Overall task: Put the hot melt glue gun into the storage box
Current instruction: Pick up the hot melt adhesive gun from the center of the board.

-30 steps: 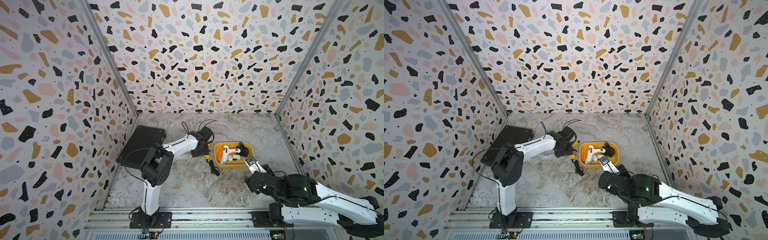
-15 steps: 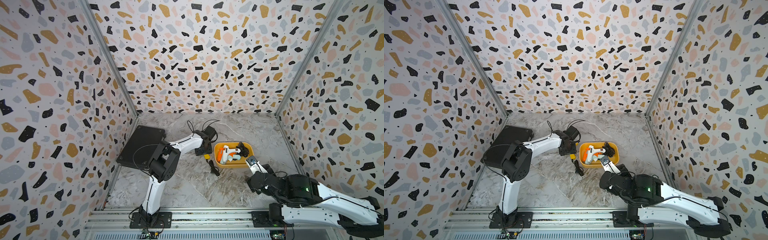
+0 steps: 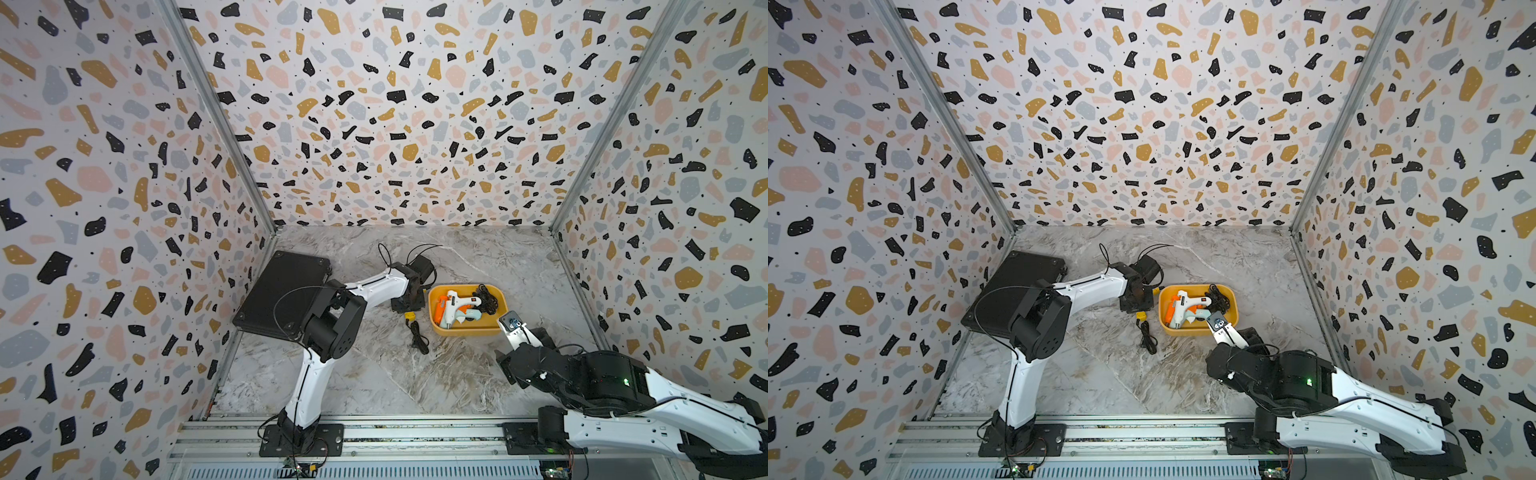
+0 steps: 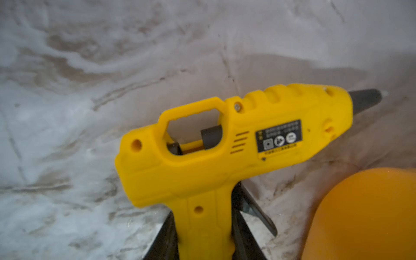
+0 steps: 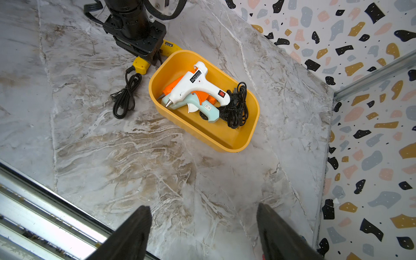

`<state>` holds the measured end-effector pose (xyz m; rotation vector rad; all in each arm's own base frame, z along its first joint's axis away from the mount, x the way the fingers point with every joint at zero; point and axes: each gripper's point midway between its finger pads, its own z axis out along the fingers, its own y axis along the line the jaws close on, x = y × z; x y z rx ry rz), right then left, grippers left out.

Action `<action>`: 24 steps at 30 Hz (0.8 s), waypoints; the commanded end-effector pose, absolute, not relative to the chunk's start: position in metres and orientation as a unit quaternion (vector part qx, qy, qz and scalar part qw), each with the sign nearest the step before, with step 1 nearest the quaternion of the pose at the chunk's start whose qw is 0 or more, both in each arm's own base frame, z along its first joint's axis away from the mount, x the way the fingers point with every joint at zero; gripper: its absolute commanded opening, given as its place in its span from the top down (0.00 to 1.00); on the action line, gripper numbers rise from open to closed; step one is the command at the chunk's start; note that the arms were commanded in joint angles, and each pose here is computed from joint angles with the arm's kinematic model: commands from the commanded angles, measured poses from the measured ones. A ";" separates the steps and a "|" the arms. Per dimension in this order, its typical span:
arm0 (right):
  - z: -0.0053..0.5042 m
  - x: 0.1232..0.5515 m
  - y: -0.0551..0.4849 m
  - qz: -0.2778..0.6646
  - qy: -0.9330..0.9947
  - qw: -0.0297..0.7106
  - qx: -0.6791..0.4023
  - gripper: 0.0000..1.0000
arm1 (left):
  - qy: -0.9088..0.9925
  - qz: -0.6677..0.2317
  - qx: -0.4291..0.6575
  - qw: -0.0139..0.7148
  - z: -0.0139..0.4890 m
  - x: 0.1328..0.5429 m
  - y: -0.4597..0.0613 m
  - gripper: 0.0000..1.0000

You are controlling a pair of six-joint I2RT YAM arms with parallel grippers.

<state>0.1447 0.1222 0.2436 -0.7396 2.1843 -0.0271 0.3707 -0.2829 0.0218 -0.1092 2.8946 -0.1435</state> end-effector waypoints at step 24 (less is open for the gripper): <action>0.290 0.099 0.274 0.349 0.803 0.326 -0.357 0.22 | 0.819 -0.548 0.006 0.167 0.231 0.221 -0.264 1.00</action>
